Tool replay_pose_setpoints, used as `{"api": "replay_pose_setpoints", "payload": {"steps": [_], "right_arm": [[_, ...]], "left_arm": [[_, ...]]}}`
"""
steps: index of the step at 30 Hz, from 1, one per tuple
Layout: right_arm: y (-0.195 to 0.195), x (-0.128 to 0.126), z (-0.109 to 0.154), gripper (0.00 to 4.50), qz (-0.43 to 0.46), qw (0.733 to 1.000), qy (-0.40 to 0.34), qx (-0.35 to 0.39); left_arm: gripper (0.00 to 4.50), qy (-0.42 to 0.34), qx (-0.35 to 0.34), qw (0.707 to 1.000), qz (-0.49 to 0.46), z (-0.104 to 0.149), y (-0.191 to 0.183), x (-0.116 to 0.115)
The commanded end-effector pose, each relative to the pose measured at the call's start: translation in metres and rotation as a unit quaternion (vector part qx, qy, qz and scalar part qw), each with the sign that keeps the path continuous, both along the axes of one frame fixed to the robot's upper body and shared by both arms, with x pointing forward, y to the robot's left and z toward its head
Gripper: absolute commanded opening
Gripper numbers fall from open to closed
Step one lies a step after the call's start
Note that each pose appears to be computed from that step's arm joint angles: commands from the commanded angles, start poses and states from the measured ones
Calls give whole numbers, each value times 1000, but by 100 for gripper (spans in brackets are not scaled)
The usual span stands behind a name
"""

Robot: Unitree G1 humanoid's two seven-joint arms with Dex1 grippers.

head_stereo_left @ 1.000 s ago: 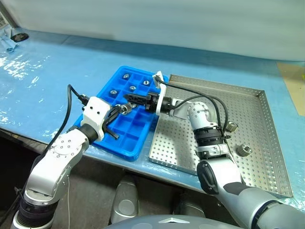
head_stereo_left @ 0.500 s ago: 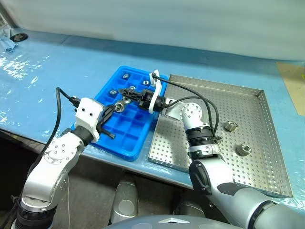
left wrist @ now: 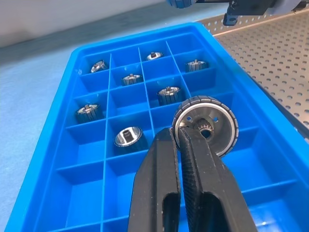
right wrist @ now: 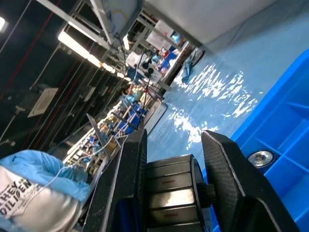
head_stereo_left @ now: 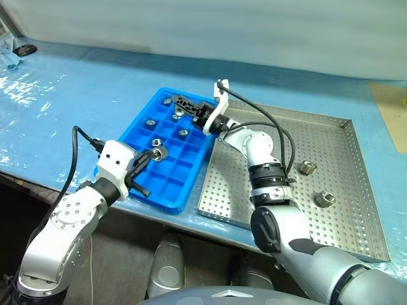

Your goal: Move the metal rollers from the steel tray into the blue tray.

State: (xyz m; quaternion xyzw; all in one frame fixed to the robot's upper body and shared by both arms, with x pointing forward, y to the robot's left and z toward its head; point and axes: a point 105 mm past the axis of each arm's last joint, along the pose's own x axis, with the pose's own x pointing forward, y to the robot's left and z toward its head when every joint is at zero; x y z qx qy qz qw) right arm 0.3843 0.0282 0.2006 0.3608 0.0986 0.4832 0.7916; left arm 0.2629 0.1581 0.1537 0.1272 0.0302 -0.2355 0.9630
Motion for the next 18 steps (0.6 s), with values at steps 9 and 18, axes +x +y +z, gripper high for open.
{"api": "replay_pose_setpoints", "payload": {"steps": [9, 18], "right_arm": [[60, -25, 1, 133, 67, 992, -73, -84], [84, -18, -5, 133, 58, 982, -112, -142]], "left_arm": [[0, 3, -12, 998, -68, 9, -22, -16], [0, 8, -24, 998, -59, 8, -22, -16]]}}
